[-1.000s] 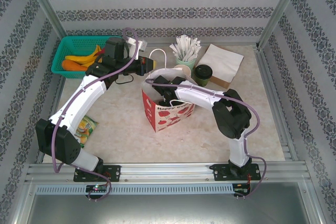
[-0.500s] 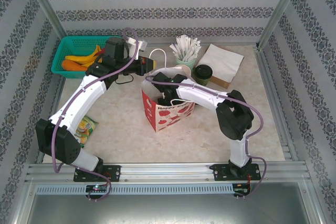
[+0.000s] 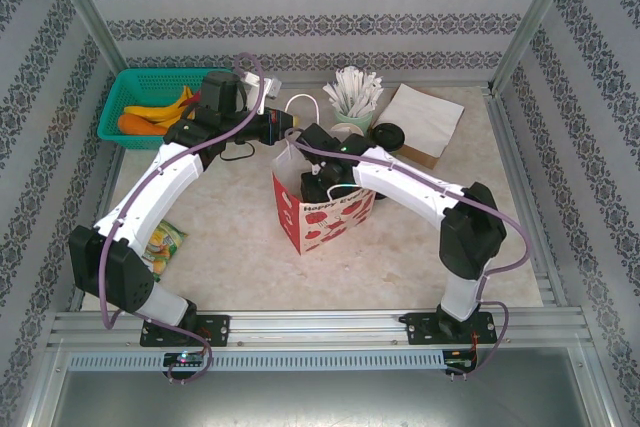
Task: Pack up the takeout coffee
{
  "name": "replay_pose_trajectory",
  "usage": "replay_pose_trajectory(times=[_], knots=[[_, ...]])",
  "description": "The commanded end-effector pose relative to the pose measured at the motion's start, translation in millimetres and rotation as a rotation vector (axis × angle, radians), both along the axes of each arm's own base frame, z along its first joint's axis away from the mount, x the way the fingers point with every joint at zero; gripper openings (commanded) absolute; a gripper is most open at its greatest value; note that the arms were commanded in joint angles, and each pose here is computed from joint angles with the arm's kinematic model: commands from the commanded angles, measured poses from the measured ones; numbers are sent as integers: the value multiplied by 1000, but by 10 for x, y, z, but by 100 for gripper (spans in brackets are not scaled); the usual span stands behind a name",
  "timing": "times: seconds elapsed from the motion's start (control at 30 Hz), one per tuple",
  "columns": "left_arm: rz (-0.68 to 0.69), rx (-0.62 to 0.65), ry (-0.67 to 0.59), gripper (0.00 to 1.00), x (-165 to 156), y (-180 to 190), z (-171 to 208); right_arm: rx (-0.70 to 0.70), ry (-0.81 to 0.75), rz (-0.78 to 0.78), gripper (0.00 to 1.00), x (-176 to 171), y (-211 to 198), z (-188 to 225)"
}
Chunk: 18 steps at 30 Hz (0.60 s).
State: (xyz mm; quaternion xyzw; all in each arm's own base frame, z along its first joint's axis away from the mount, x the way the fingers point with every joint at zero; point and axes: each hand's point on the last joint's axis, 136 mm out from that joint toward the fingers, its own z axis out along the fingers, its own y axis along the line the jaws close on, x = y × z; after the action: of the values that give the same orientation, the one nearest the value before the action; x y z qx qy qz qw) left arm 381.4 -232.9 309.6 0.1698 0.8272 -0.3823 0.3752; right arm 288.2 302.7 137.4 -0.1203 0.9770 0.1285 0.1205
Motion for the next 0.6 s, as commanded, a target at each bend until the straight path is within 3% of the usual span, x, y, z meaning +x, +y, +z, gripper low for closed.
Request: replay_pose_trajectory(times=[0.0, 0.57], knots=[[-24, -10, -4, 0, 2, -6, 53, 46, -98, -23, 40, 70, 26, 366], [-54, -17, -19, 0, -48, -30, 107, 228, -375, 7, 67, 177, 30, 1191]])
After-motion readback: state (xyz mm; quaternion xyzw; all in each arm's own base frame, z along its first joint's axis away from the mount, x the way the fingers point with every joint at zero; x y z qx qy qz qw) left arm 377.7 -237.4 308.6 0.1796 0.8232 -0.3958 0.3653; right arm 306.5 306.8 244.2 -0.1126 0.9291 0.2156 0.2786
